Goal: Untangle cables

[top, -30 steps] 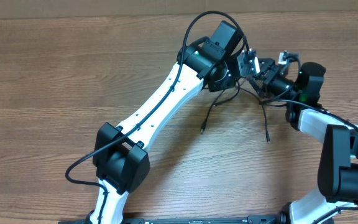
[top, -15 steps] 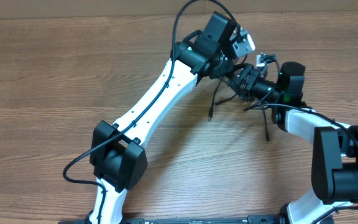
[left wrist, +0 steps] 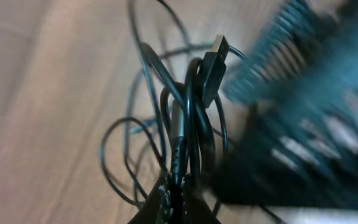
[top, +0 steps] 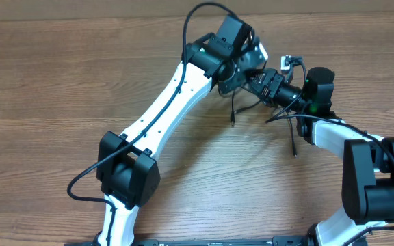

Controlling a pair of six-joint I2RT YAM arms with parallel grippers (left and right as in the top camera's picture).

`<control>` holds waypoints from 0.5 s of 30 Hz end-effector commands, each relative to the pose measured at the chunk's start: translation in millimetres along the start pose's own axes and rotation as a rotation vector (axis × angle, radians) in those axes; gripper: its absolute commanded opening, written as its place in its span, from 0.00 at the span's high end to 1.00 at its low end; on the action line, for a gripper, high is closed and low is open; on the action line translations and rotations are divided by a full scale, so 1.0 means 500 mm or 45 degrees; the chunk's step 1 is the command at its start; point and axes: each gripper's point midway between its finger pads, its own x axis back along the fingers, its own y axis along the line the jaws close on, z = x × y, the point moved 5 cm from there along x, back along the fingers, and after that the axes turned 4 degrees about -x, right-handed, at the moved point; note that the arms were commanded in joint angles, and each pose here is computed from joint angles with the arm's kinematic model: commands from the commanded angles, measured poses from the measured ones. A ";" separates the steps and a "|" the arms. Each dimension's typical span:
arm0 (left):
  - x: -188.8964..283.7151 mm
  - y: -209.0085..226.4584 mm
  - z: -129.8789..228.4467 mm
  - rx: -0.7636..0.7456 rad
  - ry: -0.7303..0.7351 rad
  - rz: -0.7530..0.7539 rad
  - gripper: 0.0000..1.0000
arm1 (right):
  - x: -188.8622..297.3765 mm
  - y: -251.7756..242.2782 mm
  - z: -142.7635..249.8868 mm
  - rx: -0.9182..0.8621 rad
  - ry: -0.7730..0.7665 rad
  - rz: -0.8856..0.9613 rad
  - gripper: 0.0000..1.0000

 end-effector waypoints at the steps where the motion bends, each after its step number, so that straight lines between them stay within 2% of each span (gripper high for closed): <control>1: 0.017 -0.027 -0.023 -0.113 -0.072 0.083 0.96 | 0.002 -0.020 -0.020 0.000 -0.108 0.077 0.00; 10: 0.042 -0.045 -0.056 -0.139 -0.179 0.119 0.96 | 0.010 -0.080 -0.011 -0.144 -0.155 0.283 0.00; 15: 0.096 -0.011 -0.058 -0.108 -0.187 -0.022 0.96 | 0.016 -0.108 0.002 -0.176 -0.144 0.383 0.00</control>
